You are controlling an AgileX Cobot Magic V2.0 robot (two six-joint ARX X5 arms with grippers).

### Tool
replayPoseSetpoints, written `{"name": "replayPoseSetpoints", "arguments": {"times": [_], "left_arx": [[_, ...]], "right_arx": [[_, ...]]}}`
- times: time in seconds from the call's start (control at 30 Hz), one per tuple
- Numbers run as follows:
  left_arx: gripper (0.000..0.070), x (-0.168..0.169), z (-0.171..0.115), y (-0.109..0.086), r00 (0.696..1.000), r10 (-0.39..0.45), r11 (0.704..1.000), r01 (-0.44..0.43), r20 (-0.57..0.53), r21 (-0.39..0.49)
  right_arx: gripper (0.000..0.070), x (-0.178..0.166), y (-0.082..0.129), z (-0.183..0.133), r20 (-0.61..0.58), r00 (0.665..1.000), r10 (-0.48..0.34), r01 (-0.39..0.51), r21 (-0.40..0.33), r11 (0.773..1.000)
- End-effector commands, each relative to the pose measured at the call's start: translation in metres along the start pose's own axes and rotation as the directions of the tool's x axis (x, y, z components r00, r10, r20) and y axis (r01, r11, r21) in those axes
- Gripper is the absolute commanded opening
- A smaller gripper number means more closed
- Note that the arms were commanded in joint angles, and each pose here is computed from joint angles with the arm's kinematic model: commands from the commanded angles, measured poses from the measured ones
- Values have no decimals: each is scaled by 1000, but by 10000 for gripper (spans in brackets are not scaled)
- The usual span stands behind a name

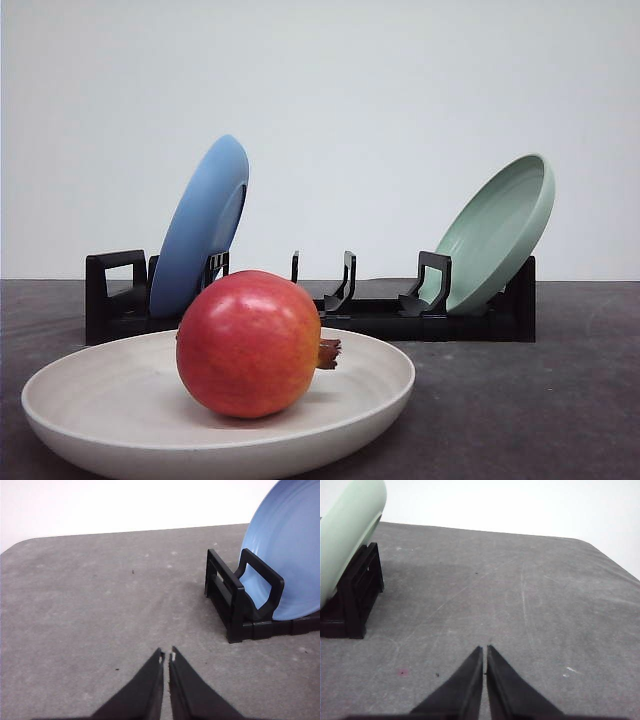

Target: Place pomegranate in white plate

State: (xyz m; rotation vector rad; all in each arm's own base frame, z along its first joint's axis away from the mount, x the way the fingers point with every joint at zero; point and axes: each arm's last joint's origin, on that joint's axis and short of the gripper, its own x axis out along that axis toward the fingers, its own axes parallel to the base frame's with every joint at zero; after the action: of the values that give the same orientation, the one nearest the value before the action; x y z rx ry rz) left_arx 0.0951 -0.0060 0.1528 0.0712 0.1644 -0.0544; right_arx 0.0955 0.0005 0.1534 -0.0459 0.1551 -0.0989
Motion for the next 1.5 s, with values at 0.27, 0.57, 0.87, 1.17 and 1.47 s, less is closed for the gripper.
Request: {"name": "replayPoseSetpoints", "arguments": {"times": [0.27, 0.57, 0.87, 1.17, 1.47], "left_arx": [[0, 1, -3, 0, 1000, 0, 1000, 0, -12, 14], [0, 1, -3, 0, 1000, 0, 1000, 0, -12, 14], [0, 1, -3, 0, 1000, 0, 1000, 0, -12, 14], [0, 1, -3, 0, 1000, 0, 1000, 0, -12, 14], [0, 1, -3, 0, 1000, 0, 1000, 0, -12, 14]], "right_arx": [[6, 1, 0, -1, 4, 1000, 0, 0, -3, 1000], [6, 1, 0, -1, 4, 1000, 0, 0, -2, 1000], [6, 1, 0, -1, 4, 1000, 0, 0, -2, 1000], [6, 1, 0, -1, 4, 1000, 0, 0, -3, 1000], [6, 1, 0, -1, 4, 1000, 0, 0, -2, 1000]]}}
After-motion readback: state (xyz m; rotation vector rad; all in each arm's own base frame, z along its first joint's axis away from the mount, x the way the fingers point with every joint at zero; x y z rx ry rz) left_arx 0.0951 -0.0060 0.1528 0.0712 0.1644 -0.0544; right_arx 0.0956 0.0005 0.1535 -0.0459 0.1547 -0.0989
